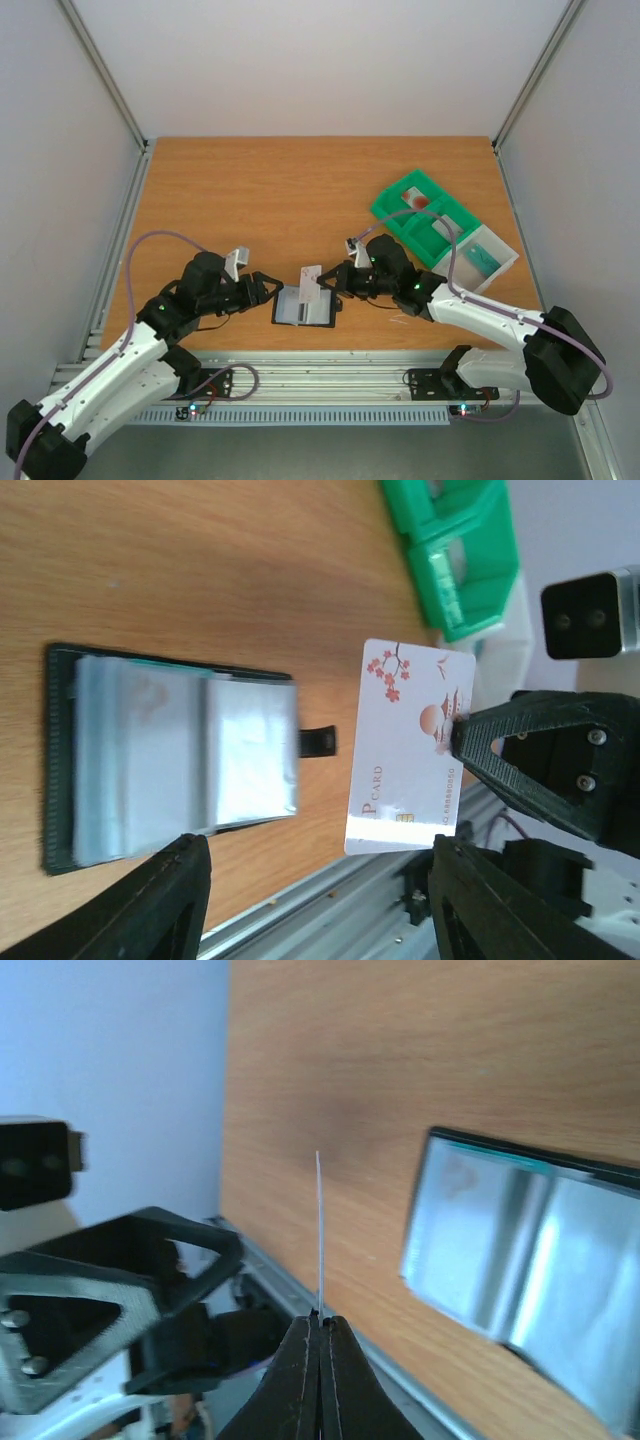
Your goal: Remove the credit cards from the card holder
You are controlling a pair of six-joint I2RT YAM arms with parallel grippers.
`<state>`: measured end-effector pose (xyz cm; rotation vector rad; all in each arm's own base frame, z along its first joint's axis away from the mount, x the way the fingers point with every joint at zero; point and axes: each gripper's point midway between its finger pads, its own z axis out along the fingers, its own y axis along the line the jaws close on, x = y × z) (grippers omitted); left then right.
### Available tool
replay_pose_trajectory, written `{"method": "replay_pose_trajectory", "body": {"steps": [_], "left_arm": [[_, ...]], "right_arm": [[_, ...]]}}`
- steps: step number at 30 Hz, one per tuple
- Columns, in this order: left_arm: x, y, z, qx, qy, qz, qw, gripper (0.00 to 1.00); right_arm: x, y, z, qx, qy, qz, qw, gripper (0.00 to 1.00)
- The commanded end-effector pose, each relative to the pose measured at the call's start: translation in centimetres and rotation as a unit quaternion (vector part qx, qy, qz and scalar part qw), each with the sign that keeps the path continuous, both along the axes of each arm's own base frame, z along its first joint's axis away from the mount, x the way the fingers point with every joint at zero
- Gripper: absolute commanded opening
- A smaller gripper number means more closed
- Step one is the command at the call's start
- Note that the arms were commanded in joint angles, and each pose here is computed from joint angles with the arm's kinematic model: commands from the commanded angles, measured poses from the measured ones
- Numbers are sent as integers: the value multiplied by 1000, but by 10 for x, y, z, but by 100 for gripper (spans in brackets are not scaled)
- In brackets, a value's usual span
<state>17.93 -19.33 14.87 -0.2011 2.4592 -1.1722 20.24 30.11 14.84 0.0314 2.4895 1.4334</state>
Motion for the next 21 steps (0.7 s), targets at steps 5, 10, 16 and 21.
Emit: {"method": "replay_pose_trajectory", "body": {"steps": [5, 10, 16, 21], "left_arm": [[-5, -36, 41, -154, -27, -54, 986, 54], [-4, -35, 47, -171, -38, -41, 984, 51], [-5, -38, 42, -185, -33, -38, 981, 48], [-7, -40, 31, -180, -18, -36, 983, 47]], "right_arm": [[-1, 21, 53, 129, 1, 14, 992, 1], [-7, 28, 51, 168, 21, 21, 985, 1], [-13, 29, 46, 167, 24, 24, 985, 1], [-14, 35, 51, 173, 19, 27, 984, 1]]}}
